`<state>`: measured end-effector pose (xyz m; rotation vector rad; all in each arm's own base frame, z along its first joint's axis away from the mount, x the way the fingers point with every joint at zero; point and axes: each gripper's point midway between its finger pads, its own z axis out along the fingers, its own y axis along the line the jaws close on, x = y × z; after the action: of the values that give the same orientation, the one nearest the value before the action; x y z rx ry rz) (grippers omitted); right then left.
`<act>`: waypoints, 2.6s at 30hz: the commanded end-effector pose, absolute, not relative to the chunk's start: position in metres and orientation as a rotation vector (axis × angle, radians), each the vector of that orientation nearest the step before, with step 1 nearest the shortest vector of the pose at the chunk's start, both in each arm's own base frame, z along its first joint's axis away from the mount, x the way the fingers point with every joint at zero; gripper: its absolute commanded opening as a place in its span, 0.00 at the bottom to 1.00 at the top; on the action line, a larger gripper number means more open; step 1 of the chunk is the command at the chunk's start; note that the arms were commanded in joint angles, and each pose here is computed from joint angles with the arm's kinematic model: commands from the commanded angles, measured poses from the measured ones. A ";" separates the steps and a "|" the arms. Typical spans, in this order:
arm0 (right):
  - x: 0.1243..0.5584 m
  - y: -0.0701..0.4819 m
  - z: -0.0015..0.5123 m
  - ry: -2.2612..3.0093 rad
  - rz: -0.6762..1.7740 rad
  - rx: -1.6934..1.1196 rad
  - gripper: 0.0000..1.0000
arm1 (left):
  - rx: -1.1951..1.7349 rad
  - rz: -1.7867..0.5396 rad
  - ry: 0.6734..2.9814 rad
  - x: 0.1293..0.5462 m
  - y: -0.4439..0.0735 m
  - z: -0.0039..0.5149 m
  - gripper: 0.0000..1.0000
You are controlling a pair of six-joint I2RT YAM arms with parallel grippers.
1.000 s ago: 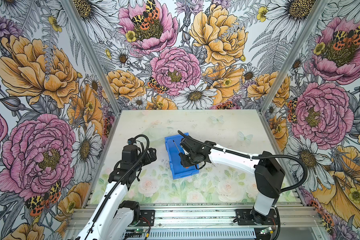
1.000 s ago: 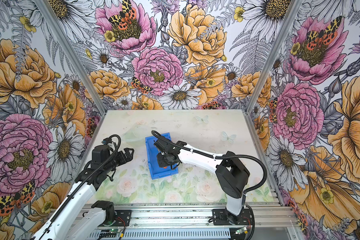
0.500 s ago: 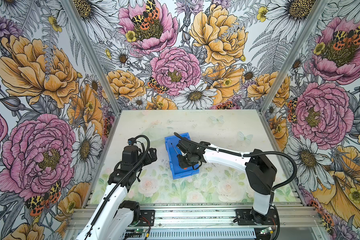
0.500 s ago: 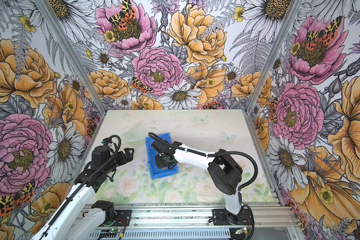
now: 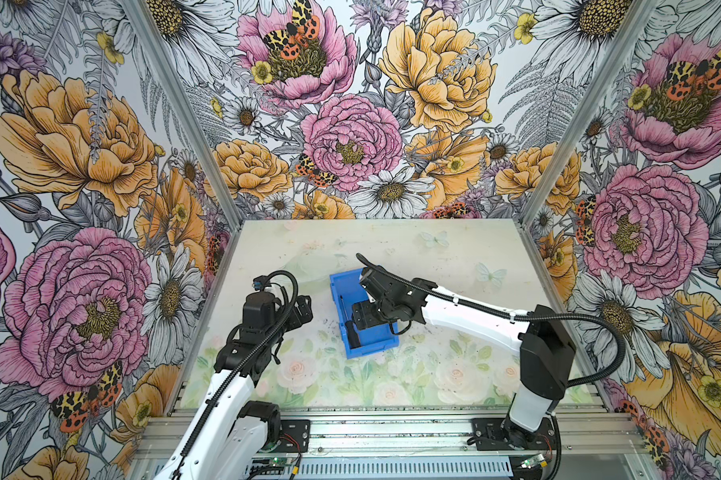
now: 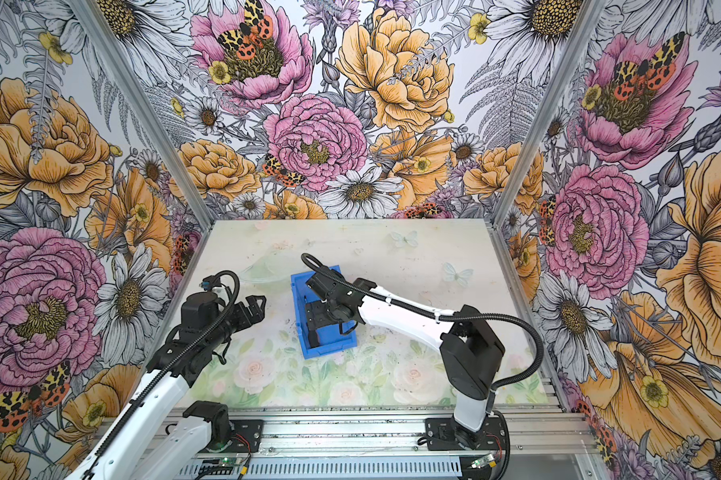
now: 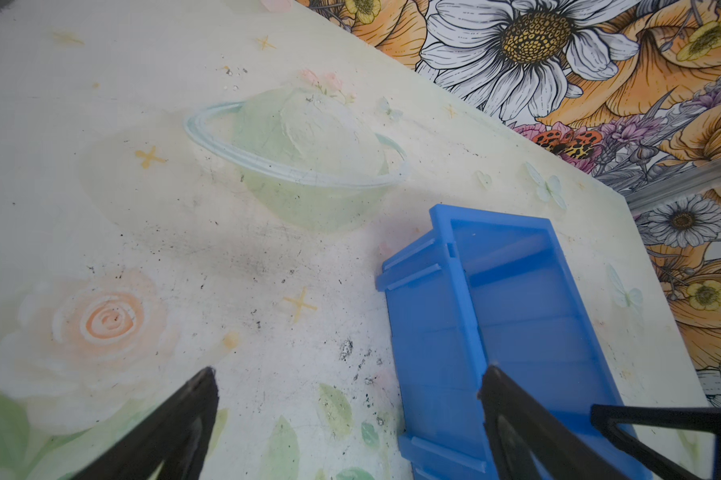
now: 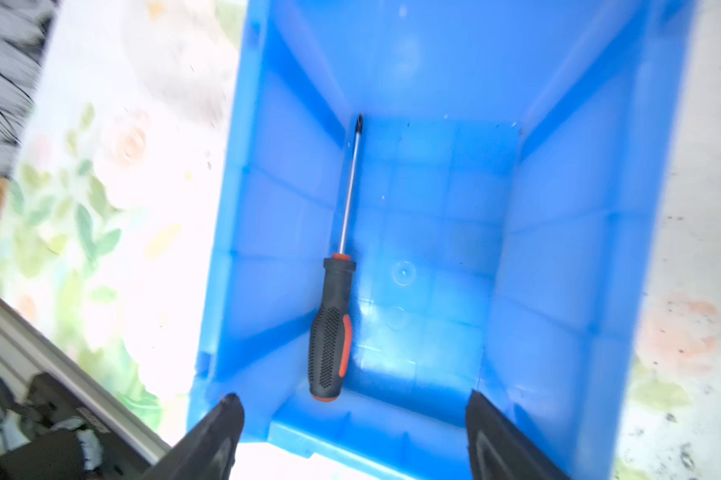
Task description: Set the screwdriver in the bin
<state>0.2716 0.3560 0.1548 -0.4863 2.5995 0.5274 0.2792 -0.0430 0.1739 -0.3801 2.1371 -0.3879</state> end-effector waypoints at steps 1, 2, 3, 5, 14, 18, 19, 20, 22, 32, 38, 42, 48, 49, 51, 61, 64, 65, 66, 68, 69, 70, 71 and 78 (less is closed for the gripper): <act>0.280 0.325 0.191 2.492 0.487 -0.405 1.00 | -0.437 -0.336 2.084 0.281 -0.029 0.185 0.99; 0.283 0.312 0.197 2.474 0.468 -0.370 1.00 | -0.438 -0.331 2.075 0.281 -0.028 0.188 0.99; 0.285 0.298 0.201 2.460 0.445 -0.337 1.00 | -0.436 -0.320 2.068 0.282 -0.027 0.190 0.99; 0.290 0.262 0.211 2.416 0.387 -0.240 0.99 | -0.442 -0.265 2.054 0.281 -0.019 0.192 0.99; 0.294 0.063 0.229 2.199 0.063 0.300 0.99 | -0.660 0.120 1.881 0.261 0.054 0.204 0.99; 0.276 -0.007 0.217 2.086 -0.235 0.444 0.99 | -0.553 0.167 1.903 0.264 0.054 0.195 0.99; 0.276 -0.013 0.213 2.073 -0.273 0.406 0.99 | -0.495 0.168 1.914 0.265 0.050 0.192 0.99; 0.279 -0.013 0.208 2.072 -0.285 0.335 0.99 | -0.422 0.160 1.926 0.266 0.043 0.189 0.99; 0.285 -0.005 0.196 2.064 -0.286 0.154 0.99 | -0.255 0.116 1.923 0.268 0.026 0.183 0.99; 0.294 -0.001 0.142 2.060 -0.178 -0.018 0.99 | -0.184 0.058 1.756 0.249 0.017 0.167 0.99; 0.306 -0.022 0.130 1.975 -0.142 0.117 1.00 | -0.258 0.120 1.725 0.252 0.033 0.168 0.99; 0.326 -0.026 0.131 1.926 -0.118 0.147 1.00 | -0.238 0.103 1.675 0.265 0.030 0.172 0.99; 0.365 -0.033 0.134 1.871 -0.095 0.167 0.99 | -0.177 0.116 1.691 0.290 0.026 0.169 0.99; 0.372 -0.032 0.135 1.862 -0.084 0.162 0.99 | -0.174 0.123 1.697 0.295 0.027 0.168 0.99; 0.387 -0.029 0.135 1.849 -0.066 0.141 0.99 | -0.132 0.098 1.714 0.306 0.021 0.165 0.99; 0.405 -0.026 0.113 1.870 -0.062 0.096 1.00 | -0.065 0.124 1.706 0.370 0.020 0.161 0.99; 0.406 -0.023 0.111 1.868 -0.082 0.080 1.00 | -0.043 0.089 1.787 0.387 0.017 0.152 0.99; 0.405 -0.022 0.111 1.869 -0.084 0.079 1.00 | -0.035 0.084 1.807 0.391 0.016 0.149 0.99; 0.405 -0.022 0.111 1.868 -0.084 0.078 1.00 | -0.020 0.076 1.831 0.394 0.014 0.147 0.99; 0.405 -0.022 0.111 1.868 -0.086 0.079 0.99 | 0.002 0.053 1.836 0.398 0.009 0.145 0.99; 0.405 -0.022 0.111 1.869 -0.087 0.077 0.99 | -0.004 0.038 1.829 0.399 0.008 0.147 0.99; 0.405 -0.022 0.111 1.869 -0.088 0.078 0.99 | -0.024 0.023 1.806 0.398 0.008 0.150 0.99; 0.406 -0.022 0.112 1.866 -0.088 0.078 0.99 | -0.064 -0.006 1.767 0.397 0.008 0.155 0.99; 0.405 -0.022 0.111 1.868 -0.091 0.078 0.99 | -0.044 0.015 1.718 0.395 0.006 0.143 0.99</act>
<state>0.4060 -0.0233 0.1132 0.0876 1.8740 -0.0810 0.3939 0.0096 0.1389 -0.0485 1.7831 0.0445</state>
